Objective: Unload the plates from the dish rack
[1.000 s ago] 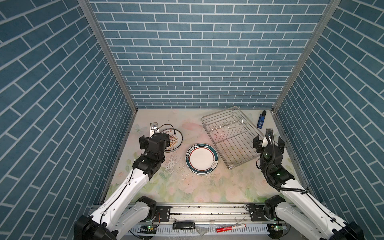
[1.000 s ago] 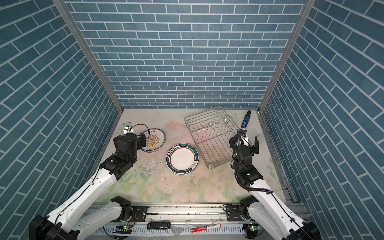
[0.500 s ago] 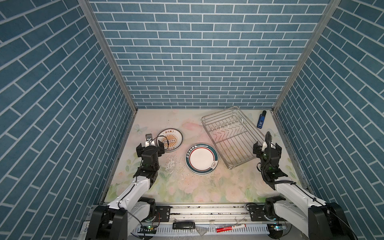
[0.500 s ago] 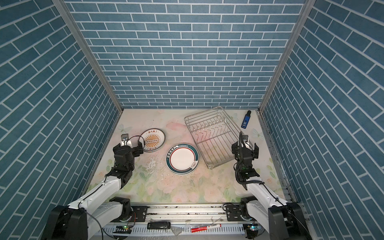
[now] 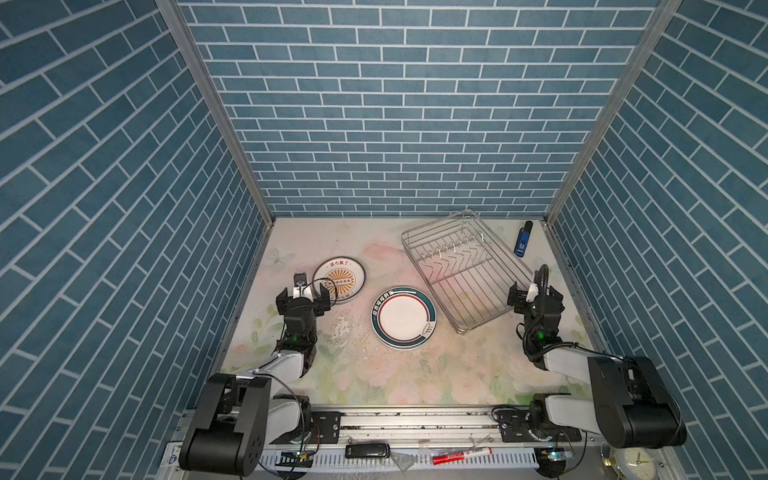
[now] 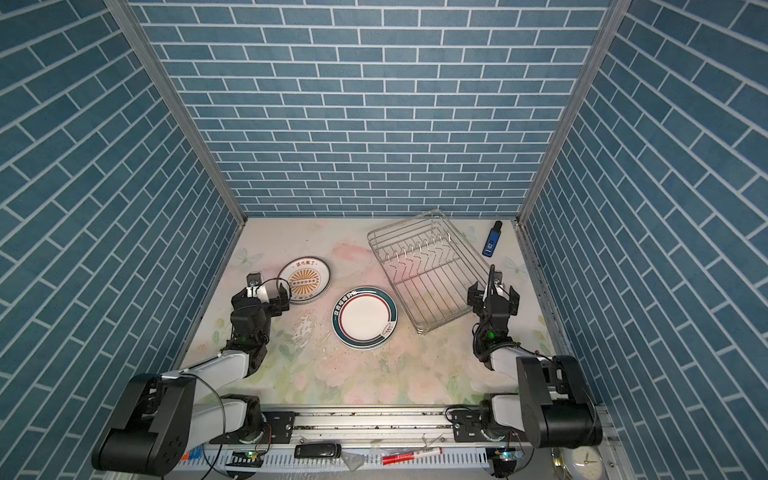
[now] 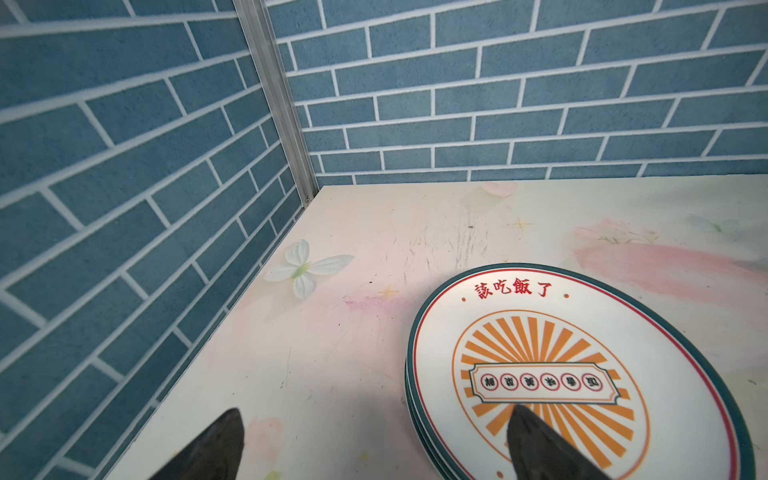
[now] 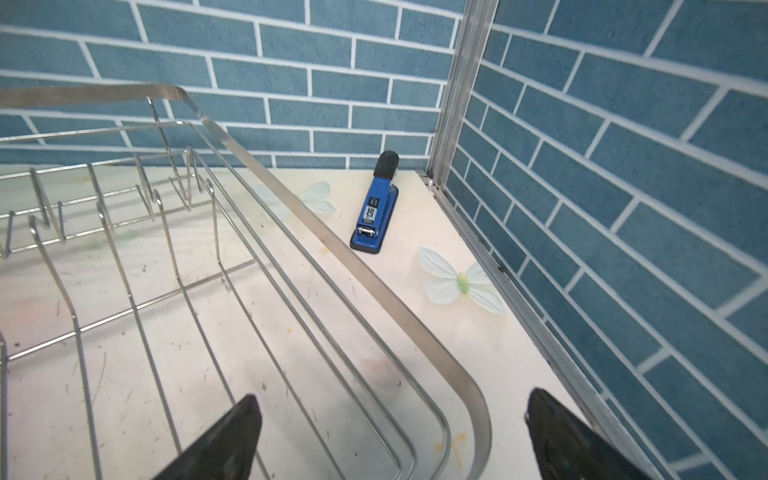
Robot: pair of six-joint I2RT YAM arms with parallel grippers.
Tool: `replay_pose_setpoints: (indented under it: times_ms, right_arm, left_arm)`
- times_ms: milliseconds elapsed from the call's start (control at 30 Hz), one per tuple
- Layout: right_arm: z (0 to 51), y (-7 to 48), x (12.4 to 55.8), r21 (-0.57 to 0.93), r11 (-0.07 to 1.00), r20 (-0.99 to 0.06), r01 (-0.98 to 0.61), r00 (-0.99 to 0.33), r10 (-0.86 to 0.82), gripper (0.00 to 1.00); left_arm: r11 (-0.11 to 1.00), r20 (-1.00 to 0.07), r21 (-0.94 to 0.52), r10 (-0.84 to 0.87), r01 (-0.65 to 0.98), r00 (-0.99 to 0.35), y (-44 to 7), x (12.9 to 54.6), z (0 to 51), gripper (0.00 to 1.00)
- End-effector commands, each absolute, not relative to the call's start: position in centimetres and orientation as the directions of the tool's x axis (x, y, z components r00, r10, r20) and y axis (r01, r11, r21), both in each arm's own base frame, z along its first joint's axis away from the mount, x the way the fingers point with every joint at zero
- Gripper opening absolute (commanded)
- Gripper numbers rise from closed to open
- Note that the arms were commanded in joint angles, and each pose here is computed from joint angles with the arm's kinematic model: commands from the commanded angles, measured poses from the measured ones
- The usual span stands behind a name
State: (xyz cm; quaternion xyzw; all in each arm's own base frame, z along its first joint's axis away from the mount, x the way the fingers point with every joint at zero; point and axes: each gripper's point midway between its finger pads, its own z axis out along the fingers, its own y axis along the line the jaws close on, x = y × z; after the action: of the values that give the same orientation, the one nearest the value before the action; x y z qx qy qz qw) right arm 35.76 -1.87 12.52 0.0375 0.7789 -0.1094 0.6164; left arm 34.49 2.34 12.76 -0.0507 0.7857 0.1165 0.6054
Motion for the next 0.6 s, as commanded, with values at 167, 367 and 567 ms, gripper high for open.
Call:
replay_pose_setpoints:
  times_ms: [167, 367, 567]
  right_arm:
    - [10.0, -1.4, 37.0, -0.089, 0.989, -0.972, 0.12, -0.228, -0.059, 0.99]
    - [10.0, -2.5, 37.0, -0.044, 0.987, -0.974, 0.153, -0.226, -0.009, 0.99]
    - [9.8, -2.5, 37.7, -0.042, 0.989, -0.966, 0.141, -0.26, -0.004, 0.99]
  left_arm:
    - [0.966, -0.987, 0.096, 0.061, -0.238, -0.151, 2.6, 34.3, 13.9, 0.99]
    - [0.972, -0.987, 0.104, 0.074, -0.213, -0.146, 2.3, 34.7, 13.7, 0.99]
    - [0.974, -0.985, 0.109, 0.078, -0.2, -0.157, 2.0, 35.3, 12.5, 0.99]
